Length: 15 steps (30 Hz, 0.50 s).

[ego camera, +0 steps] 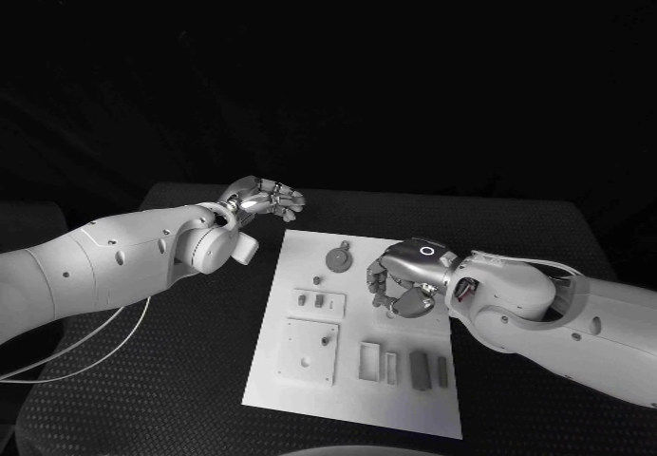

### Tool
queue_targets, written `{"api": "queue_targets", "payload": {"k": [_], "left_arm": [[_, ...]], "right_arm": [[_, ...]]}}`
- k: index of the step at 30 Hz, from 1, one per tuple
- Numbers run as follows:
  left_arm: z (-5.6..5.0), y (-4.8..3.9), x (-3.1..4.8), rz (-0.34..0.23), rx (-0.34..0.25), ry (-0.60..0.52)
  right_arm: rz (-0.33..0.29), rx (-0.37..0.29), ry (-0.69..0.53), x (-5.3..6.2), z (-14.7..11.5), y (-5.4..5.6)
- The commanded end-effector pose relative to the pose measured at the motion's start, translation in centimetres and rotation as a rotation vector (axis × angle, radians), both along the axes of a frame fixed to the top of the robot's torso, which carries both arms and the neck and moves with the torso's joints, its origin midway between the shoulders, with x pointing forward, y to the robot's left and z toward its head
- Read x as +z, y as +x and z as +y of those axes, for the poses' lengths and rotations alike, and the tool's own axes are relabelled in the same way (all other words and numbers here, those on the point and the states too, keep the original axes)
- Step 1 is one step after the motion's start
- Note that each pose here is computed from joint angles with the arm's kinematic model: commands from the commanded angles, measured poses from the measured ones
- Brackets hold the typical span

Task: Assemble the parts on the task board

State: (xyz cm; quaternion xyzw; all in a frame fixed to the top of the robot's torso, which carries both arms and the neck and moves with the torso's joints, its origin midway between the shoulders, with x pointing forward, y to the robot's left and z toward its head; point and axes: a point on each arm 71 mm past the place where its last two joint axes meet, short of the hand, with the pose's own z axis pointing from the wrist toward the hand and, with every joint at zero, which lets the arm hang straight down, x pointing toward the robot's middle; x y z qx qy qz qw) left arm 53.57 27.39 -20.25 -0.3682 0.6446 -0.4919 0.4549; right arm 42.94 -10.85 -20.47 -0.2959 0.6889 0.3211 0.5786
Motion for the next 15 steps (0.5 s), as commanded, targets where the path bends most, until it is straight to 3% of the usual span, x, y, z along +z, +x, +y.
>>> {"api": "queue_targets", "payload": {"k": [1, 9, 15], "left_arm": [[-0.2, 0.04, 0.12, -0.007, -0.008, -0.011], [-0.6, 0.17, 0.11, -0.008, -0.014, -0.013], [-1.0, 0.3, 0.1, -0.011, -0.017, -0.014]], "right_arm": [[0.003, 0.035, 0.041, 0.3, 1.6, -0.5], [-0.029, 0.114, 0.054, 0.5, 5.9, -1.6], [-0.012, 0.171, 0.063, -0.3, 8.9, -2.8]]}}
